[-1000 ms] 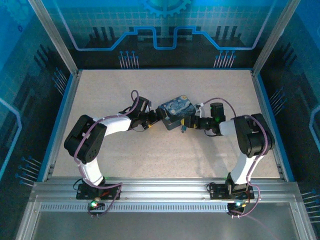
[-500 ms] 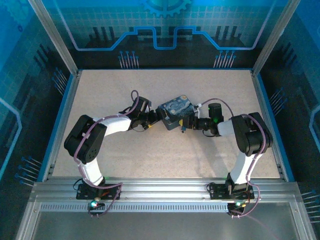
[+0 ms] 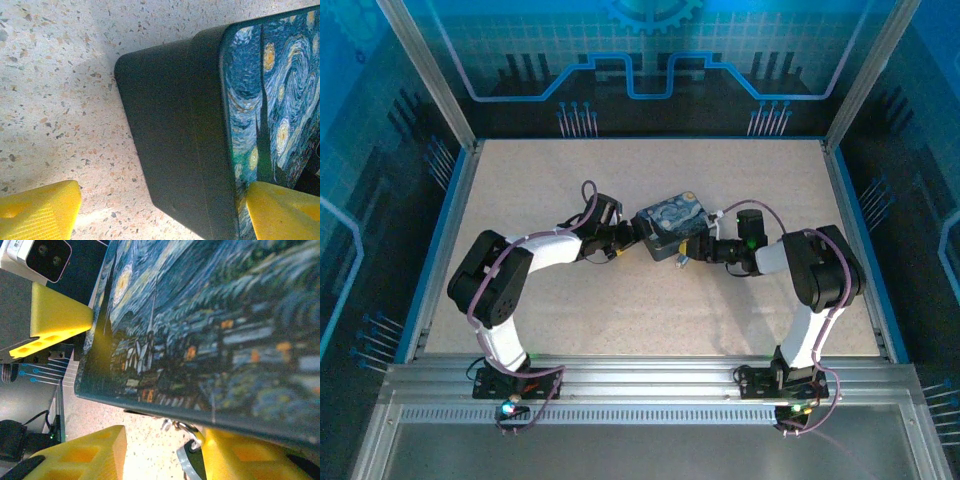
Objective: Unlock a padlock with a key
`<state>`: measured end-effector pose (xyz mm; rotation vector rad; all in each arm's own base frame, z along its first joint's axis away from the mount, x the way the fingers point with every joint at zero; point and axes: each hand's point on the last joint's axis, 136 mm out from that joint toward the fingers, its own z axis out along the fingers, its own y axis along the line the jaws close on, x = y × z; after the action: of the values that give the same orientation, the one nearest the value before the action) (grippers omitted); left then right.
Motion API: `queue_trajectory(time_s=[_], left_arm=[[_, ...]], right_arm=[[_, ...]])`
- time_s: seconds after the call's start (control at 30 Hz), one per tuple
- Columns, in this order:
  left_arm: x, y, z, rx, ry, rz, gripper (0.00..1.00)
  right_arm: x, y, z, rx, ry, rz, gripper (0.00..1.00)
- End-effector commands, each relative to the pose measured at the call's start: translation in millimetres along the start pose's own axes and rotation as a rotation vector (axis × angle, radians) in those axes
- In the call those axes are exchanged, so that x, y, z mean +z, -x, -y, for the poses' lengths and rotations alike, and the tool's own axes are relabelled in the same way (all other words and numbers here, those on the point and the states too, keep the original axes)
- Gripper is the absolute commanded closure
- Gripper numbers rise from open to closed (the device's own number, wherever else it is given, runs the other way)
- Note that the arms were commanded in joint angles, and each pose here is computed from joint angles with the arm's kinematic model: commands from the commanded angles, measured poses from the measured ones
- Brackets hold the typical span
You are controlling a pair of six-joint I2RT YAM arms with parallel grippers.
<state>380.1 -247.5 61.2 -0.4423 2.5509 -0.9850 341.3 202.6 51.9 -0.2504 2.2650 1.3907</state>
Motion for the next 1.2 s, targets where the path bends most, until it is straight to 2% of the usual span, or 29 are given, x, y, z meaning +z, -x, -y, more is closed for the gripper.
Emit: queue_trajectory(time_s=[0.0, 0.43, 0.8, 1.17], left_arm=[[-2, -11, -17, -0.032, 0.059, -0.026, 0.13], [-1, -10, -16, -0.033, 0.056, -0.026, 0.13], [-2, -11, -16, -0.032, 0.057, -0.025, 0.13], [0, -14, -21, -0.037, 0.061, -0.031, 0.13]], right_arm=[[-4, -2, -13, -0.032, 0.041, -0.003, 0.58], [-3, -1, -8, -0.022, 0.017, -0.01, 0.74], [-4, -6, 0, 0.015, -0.025, -0.01, 0.92], [-14, 3, 9, 0.065, -0.081, 0.092, 0.97]])
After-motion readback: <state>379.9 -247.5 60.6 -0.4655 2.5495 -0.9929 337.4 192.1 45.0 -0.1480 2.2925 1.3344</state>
